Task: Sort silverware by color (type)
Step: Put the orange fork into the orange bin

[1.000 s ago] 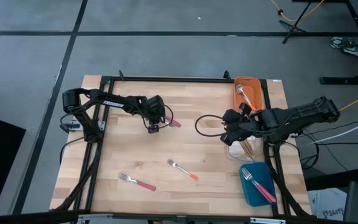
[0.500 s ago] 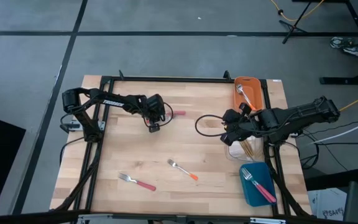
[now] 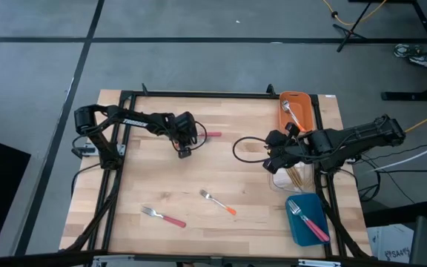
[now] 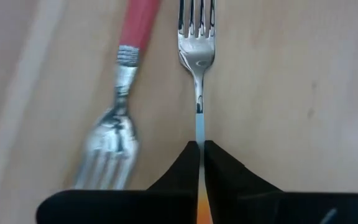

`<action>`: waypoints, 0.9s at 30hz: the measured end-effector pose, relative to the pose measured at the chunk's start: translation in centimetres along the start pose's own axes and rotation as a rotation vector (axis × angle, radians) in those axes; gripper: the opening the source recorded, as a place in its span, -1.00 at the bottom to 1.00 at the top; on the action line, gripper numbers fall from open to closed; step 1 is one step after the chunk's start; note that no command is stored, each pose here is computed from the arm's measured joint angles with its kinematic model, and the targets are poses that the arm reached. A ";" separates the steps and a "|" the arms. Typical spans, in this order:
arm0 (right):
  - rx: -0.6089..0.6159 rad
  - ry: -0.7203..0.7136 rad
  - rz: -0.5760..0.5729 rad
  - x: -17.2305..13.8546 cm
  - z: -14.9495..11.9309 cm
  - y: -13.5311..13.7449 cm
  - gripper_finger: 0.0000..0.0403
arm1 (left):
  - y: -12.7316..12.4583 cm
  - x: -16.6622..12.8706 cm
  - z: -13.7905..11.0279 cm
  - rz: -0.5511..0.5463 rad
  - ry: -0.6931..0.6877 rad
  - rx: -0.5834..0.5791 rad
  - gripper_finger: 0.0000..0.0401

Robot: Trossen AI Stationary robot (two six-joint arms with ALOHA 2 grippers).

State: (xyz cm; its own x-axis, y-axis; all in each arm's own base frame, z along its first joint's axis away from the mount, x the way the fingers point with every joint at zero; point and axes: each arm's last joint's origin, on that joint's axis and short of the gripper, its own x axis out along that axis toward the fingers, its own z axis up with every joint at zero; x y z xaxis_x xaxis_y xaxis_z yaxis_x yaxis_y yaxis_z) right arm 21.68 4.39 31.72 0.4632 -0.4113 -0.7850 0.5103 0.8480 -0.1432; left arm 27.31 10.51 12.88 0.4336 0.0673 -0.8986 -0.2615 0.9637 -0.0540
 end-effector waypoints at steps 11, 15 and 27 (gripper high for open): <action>0.000 0.000 0.000 0.0 0.0 0.0 -0.55 | -0.8 0.0 0.6 -0.135 -0.067 -0.045 -1.00; 0.000 0.000 0.000 0.0 0.0 0.0 -0.55 | -1.4 0.0 1.1 -0.166 -0.103 -0.054 -1.00; 0.000 0.000 0.000 0.0 0.0 0.0 -0.55 | -2.6 0.1 1.2 -0.127 -0.109 -0.017 -0.99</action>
State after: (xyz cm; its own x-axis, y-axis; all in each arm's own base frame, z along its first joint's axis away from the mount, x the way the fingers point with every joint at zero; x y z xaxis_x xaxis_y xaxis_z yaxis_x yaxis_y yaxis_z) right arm 21.68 4.39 31.72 0.4632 -0.4111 -0.7851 0.5102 0.8481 -0.1430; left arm 29.04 8.35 13.41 0.5548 -0.0266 -0.8316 -0.2123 0.9619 -0.1724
